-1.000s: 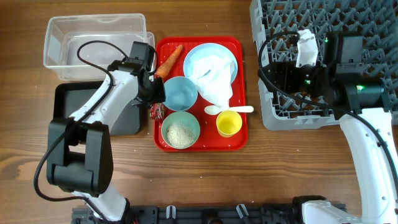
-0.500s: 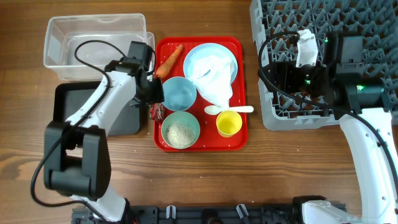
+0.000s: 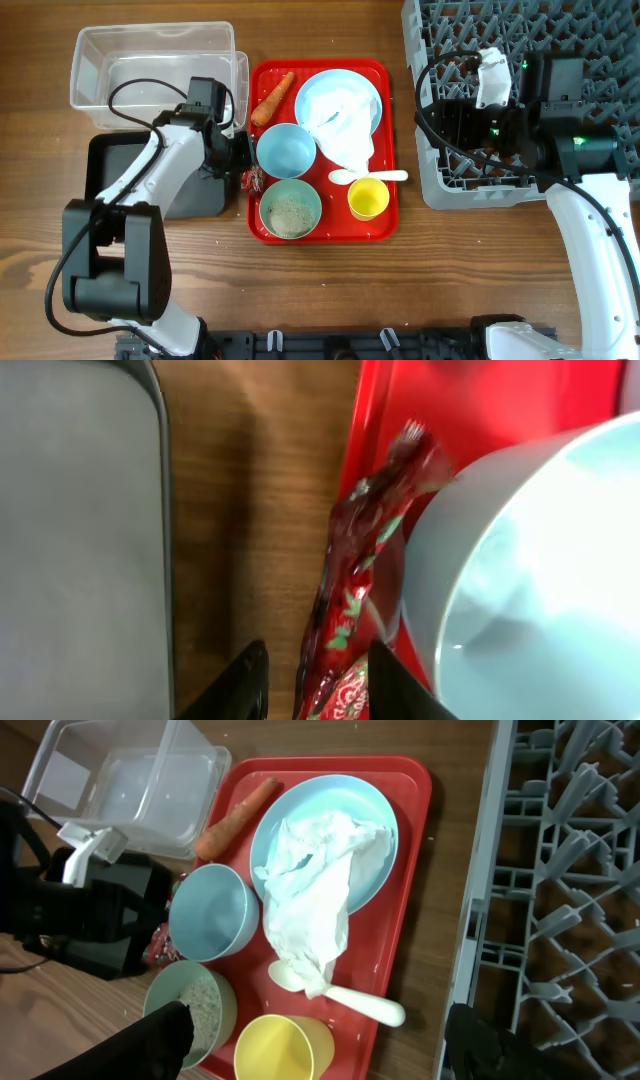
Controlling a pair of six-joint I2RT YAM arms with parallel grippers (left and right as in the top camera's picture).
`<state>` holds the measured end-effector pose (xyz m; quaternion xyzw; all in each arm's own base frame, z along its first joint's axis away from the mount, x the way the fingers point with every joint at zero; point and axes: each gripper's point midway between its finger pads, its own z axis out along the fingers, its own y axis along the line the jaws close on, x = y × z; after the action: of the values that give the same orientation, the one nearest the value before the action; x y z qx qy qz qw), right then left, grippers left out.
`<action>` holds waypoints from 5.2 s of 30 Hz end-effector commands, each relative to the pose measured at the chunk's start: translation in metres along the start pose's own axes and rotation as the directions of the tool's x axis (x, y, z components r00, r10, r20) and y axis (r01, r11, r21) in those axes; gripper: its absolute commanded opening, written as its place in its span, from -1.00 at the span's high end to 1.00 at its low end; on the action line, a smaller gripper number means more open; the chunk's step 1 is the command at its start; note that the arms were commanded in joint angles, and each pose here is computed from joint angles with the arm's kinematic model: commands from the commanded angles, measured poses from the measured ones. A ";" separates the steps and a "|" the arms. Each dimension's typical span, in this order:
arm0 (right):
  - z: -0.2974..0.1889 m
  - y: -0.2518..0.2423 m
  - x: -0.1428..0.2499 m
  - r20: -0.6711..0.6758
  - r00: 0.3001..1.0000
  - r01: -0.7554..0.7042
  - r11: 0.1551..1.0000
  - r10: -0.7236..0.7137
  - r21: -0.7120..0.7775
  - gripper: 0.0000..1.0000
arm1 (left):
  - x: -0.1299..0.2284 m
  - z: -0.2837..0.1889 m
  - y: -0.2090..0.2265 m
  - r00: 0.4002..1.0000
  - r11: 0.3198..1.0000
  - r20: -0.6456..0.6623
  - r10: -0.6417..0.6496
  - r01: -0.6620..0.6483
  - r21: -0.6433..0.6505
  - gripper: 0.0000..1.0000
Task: Sort waste into correct bins and load items into the dishwasher rack
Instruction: 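Grasp the red wrapper and drop it into the clear plastic bin, then grasp the green bowl of rice with the left gripper, then tip the green bowl over the black tray to pour out rice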
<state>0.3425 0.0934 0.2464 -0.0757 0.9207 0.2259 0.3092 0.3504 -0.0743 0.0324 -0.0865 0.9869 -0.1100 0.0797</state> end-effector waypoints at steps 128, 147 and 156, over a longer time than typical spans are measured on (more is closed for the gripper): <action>0.006 -0.003 0.000 -0.020 1.000 -0.013 1.000 0.013 0.009 -0.69 | 0.103 -0.055 -0.131 0.909 0.912 -0.102 0.404 -0.409 -0.025 0.92; 0.006 -0.003 0.002 -0.031 0.999 -0.015 1.000 0.015 0.010 -0.69 | -0.023 -0.125 -0.008 0.995 0.901 0.062 -0.075 0.041 0.433 0.92; 0.006 -0.003 0.003 -0.031 0.999 -0.016 1.000 0.016 0.010 -0.68 | -0.035 -0.118 0.059 0.978 0.676 0.101 -0.182 0.050 0.735 0.92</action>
<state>0.3414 0.0931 0.2361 -0.0711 0.9278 0.2247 0.2892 0.3549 0.0137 0.1405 -0.1532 0.8878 -0.4053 0.1549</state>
